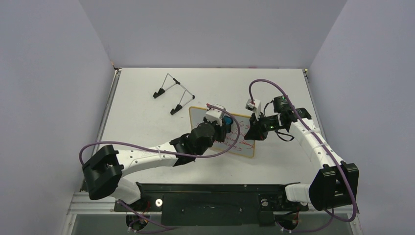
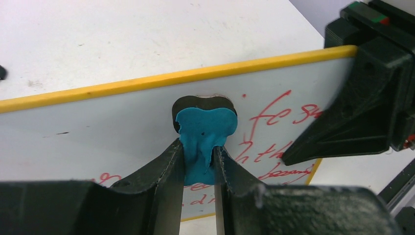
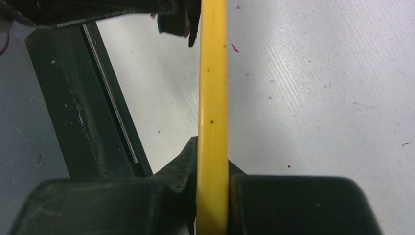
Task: Erase the whiteboard
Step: Erase the center of the board with the whiteboard.
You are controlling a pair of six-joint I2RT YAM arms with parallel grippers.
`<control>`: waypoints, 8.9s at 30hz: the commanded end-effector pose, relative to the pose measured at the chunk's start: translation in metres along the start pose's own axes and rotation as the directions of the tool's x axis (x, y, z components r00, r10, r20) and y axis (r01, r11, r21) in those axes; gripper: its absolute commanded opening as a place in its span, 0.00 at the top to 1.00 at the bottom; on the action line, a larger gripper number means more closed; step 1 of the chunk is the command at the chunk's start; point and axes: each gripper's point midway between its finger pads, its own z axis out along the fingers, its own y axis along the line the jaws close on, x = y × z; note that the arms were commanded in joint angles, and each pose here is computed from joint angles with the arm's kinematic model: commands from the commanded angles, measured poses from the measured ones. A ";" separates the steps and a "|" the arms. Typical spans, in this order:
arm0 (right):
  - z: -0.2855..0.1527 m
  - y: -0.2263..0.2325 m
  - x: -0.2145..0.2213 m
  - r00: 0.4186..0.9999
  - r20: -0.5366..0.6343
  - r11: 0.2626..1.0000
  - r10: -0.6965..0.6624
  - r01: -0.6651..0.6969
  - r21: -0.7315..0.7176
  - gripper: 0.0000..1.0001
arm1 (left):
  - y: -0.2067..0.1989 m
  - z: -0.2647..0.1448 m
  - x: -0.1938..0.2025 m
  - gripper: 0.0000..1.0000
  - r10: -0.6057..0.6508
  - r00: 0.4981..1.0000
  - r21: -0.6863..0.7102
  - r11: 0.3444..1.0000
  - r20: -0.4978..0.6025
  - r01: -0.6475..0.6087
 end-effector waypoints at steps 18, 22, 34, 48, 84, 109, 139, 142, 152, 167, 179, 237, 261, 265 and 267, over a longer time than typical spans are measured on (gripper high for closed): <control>0.000 0.006 0.011 0.999 -0.052 1.000 -0.002 0.001 -0.014 1.00 | -0.006 0.003 -0.038 1.00 0.023 0.989 -0.062 0.998 0.146 -0.014; 0.000 0.007 0.011 0.999 -0.051 1.000 -0.001 0.001 -0.014 1.00 | 0.008 0.004 -0.048 1.00 0.025 0.987 -0.098 0.995 0.161 -0.009; 0.000 0.007 0.011 0.999 -0.050 1.000 -0.002 0.002 -0.013 1.00 | 0.043 -0.010 -0.025 1.00 -0.105 0.988 -0.092 0.989 0.115 0.116; 0.000 0.007 0.011 0.999 -0.051 1.000 -0.004 0.003 -0.014 1.00 | -0.036 0.006 -0.041 1.00 -0.054 0.991 0.102 0.994 0.126 0.041; -0.001 0.008 0.010 0.999 -0.046 1.000 -0.003 0.002 -0.015 1.00 | 0.187 -0.004 -0.031 1.00 -0.143 0.979 -0.329 0.926 0.145 0.184; 0.001 0.007 0.011 0.999 -0.053 1.000 0.000 -0.001 -0.019 1.00 | 0.200 -0.076 -0.038 1.00 -0.112 0.972 -0.422 0.886 0.205 0.191; -0.002 0.008 0.009 0.999 -0.043 1.000 -0.009 0.009 -0.015 1.00 | -0.036 0.007 -0.037 1.00 -0.036 0.983 -0.062 0.997 0.178 0.048; -0.001 0.009 0.009 0.999 -0.044 1.000 -0.009 0.008 -0.016 1.00 | -0.029 0.005 -0.040 1.00 -0.028 0.982 -0.095 0.994 0.186 0.047; -0.001 0.008 0.010 0.999 -0.046 1.000 -0.006 0.005 -0.017 1.00 | -0.042 0.010 -0.031 1.00 -0.023 0.988 -0.041 0.999 0.154 0.029; -0.001 0.009 0.010 0.999 -0.046 1.000 -0.005 0.004 -0.018 1.00 | -0.070 0.015 -0.050 1.00 -0.015 0.987 0.071 0.997 0.160 0.004; -0.002 0.010 0.009 0.999 -0.042 1.000 -0.010 0.010 -0.018 1.00 | -0.014 0.005 0.013 1.00 -0.030 0.999 -0.081 0.996 0.015 0.031; -0.002 0.009 0.009 0.999 -0.044 1.000 -0.008 0.007 -0.020 1.00 | 0.000 0.013 -0.002 1.00 -0.096 0.995 -0.030 0.995 0.024 0.096; -0.002 0.010 0.009 0.999 -0.043 1.000 -0.009 0.009 -0.019 1.00 | 0.017 0.010 0.013 1.00 -0.086 0.996 -0.101 0.991 -0.001 0.085; -0.002 0.009 0.010 0.999 -0.044 1.000 -0.010 0.010 -0.018 1.00 | 0.012 0.010 0.010 1.00 -0.097 0.995 -0.073 0.993 0.006 0.097; -0.002 0.009 0.010 0.999 -0.046 1.000 -0.008 0.007 -0.019 1.00 | 0.000 0.011 0.003 1.00 -0.096 0.995 -0.027 0.995 0.017 0.096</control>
